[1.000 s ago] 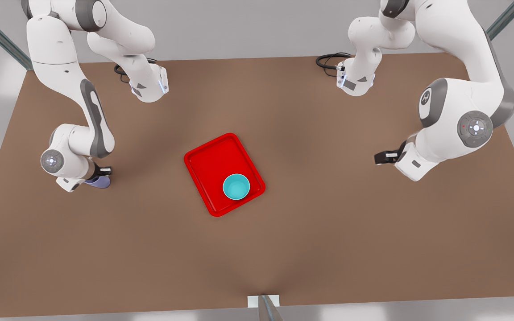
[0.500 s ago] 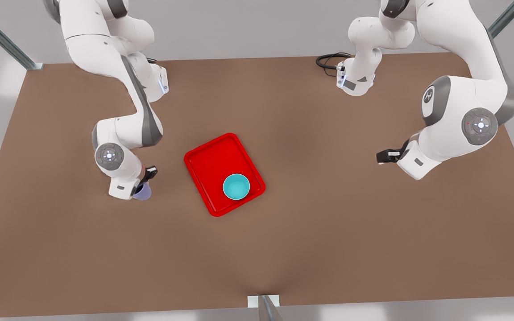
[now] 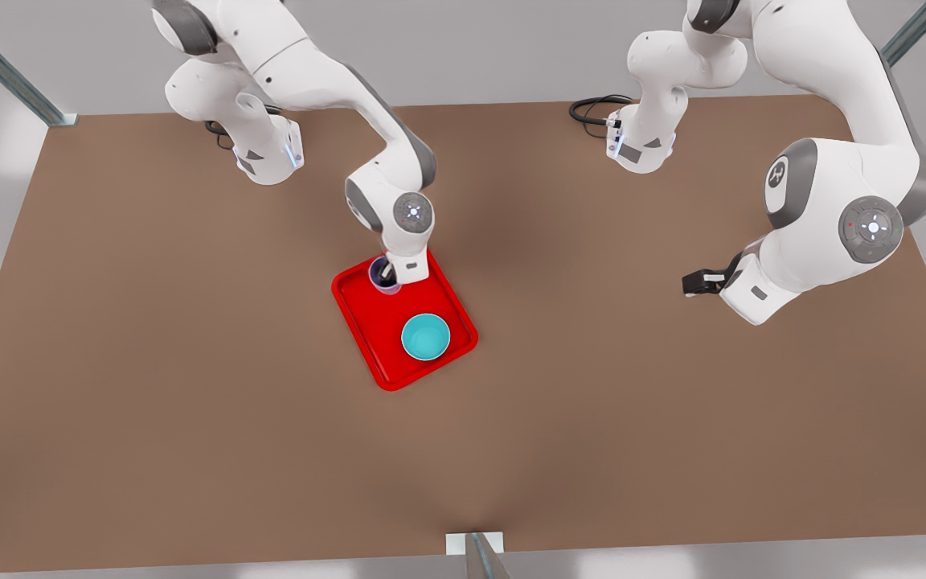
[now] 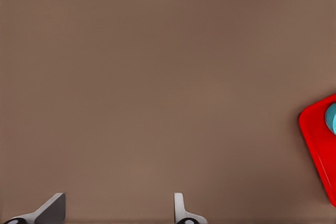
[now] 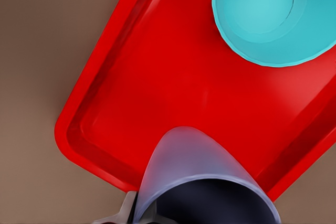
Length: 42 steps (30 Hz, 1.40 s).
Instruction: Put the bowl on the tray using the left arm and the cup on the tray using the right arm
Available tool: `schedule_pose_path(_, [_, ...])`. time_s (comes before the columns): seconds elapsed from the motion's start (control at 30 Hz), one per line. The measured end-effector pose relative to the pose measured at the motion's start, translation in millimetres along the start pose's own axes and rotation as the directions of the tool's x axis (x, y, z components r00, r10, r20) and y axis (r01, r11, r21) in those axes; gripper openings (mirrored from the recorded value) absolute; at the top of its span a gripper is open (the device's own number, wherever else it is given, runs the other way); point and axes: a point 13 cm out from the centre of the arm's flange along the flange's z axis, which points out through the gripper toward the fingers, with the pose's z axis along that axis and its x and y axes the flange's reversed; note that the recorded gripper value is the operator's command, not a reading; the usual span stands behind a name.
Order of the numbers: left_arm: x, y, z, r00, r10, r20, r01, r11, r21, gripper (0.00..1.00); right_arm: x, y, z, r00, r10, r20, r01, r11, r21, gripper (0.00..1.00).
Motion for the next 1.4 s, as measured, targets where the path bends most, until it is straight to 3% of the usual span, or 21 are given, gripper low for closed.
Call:
schedule_pose_path(0.2, [0.5,1.0,-0.3,1.000,0.004,-0.001,-0.004,1.000,0.000,1.00,-27.8,-8.4,28.2,0.998,-0.003,0.058,0.001,1.000,0.029,0.24])
schedule_pose_path(0.23, [1.9,1.6,0.0,1.000,0.005,-0.007,-0.005,1.000,-0.001,1.00,-30.6,-9.0,28.0,0.998,-0.003,0.069,0.000,0.999,0.033,0.39])
schedule_pose_path(0.27, [3.6,-0.4,0.7,1.000,0.010,-0.013,-0.010,1.000,-0.002,1.00,-33.3,-9.6,28.0,0.997,-0.003,0.077,0.000,0.999,0.039,0.45])
schedule_pose_path(0.3, [5.5,-3.0,1.1,1.000,0.015,-0.018,-0.015,1.000,-0.004,1.00,-36.0,-10.4,28.8,0.997,-0.003,0.082,-0.001,0.999,0.046,0.69])
schedule_pose_path(0.33, [6.2,-5.0,-2.5,1.000,0.020,-0.015,-0.020,1.000,-0.004,1.00,-38.3,-11.3,29.4,0.996,-0.002,0.087,-0.002,0.999,0.052,1.00])
schedule_pose_path(0.77, [12.1,-7.0,-8.0,0.999,0.030,-0.027,-0.030,1.000,-0.006,1.00,-41.0,-16.4,-2.7,0.991,0.041,0.128,-0.047,0.998,0.047,1.00])
schedule_pose_path(0.97, [14.1,-7.1,-12.4,0.999,0.032,-0.028,-0.032,0.999,-0.006,1.00,-37.7,-80.8,-95.5,0.972,0.136,0.191,-0.142,0.990,0.018,1.00])
schedule_pose_path(1.03, [14.4,-7.5,-17.3,0.999,0.034,-0.023,-0.034,0.999,-0.005,1.00,7.7,-153.1,-121.3,0.952,0.264,0.155,-0.265,0.964,-0.017,1.00])
schedule_pose_path(1.1, [15.3,-8.1,-19.7,0.999,0.035,-0.022,-0.035,0.999,-0.005,1.00,103.9,-261.0,-136.9,0.882,0.462,0.093,-0.461,0.887,-0.026,1.00])
schedule_pose_path(1.2, [16.3,-7.8,-19.4,0.999,0.035,-0.028,-0.035,0.999,-0.007,1.00,216.0,-356.4,-200.3,0.779,0.619,0.098,-0.624,0.781,0.029,1.00])
schedule_pose_path(1.4, [18.0,-8.5,-18.9,0.999,0.036,-0.034,-0.037,0.999,-0.010,1.00,325.3,-328.9,-249.8,0.725,0.688,0.026,-0.685,0.725,-0.071,1.00])
